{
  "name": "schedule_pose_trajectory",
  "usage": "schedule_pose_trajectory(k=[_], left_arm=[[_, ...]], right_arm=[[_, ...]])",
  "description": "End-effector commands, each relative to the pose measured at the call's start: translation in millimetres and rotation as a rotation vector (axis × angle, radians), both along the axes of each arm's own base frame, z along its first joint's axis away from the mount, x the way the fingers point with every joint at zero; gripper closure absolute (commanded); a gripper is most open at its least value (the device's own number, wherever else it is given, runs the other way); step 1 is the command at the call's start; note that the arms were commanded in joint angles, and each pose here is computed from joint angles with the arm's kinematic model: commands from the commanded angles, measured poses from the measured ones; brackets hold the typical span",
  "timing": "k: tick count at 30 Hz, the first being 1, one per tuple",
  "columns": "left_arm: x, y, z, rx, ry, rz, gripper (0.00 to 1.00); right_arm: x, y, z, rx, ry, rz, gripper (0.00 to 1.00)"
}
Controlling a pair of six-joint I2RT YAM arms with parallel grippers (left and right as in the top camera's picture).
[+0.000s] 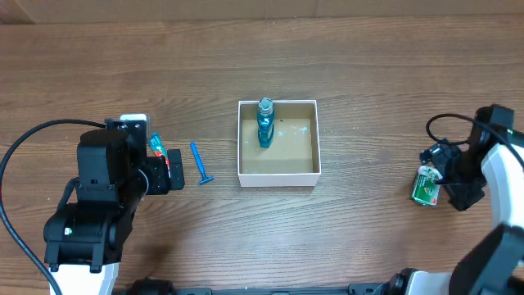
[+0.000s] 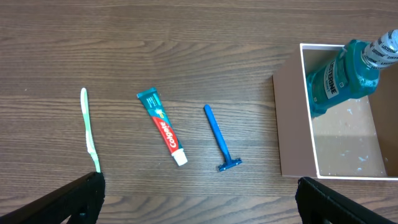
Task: Pack container
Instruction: 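Move the right gripper to the green Dettol soap bar and grasp it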
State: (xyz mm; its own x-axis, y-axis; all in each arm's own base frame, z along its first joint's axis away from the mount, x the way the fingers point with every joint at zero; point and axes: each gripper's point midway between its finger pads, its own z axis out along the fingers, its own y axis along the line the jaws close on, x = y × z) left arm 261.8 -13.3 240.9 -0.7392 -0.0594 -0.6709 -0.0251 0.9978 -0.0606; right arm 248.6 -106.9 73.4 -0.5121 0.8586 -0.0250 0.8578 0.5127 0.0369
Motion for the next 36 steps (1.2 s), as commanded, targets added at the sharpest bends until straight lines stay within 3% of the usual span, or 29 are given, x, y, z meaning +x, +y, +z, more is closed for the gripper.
schedule_pose_trajectory(k=[1, 9, 15, 27, 28, 31, 36], left_arm=[[1, 1, 8, -0.006, -0.022, 0.01, 0.0], [0, 1, 7, -0.006, -0.012, 0.01, 0.0], [0, 1, 7, -0.006, -0.012, 0.01, 0.0], [0, 1, 7, -0.006, -0.015, 0.01, 0.0], [0, 1, 7, -0.006, -0.015, 0.01, 0.0], [0, 1, 7, -0.006, -0.015, 0.009, 0.0], [0, 1, 7, -0.006, -0.015, 0.01, 0.0]], right_arm=[[-2, -7, -18, -0.013, 0.06, 0.027, 0.0], [17, -26, -25, -0.108, 0.02, 0.262, 0.0], [4, -16, -52, -0.084, 0.03, 0.38, 0.0], [-8, -11, -82, -0.092, 0.018, 0.39, 0.02], [-8, -11, -82, -0.092, 0.017, 0.39, 0.05], [-7, -11, -82, -0.096, 0.011, 0.389, 0.27], [1, 0, -82, -0.039, -0.041, 0.393, 0.37]])
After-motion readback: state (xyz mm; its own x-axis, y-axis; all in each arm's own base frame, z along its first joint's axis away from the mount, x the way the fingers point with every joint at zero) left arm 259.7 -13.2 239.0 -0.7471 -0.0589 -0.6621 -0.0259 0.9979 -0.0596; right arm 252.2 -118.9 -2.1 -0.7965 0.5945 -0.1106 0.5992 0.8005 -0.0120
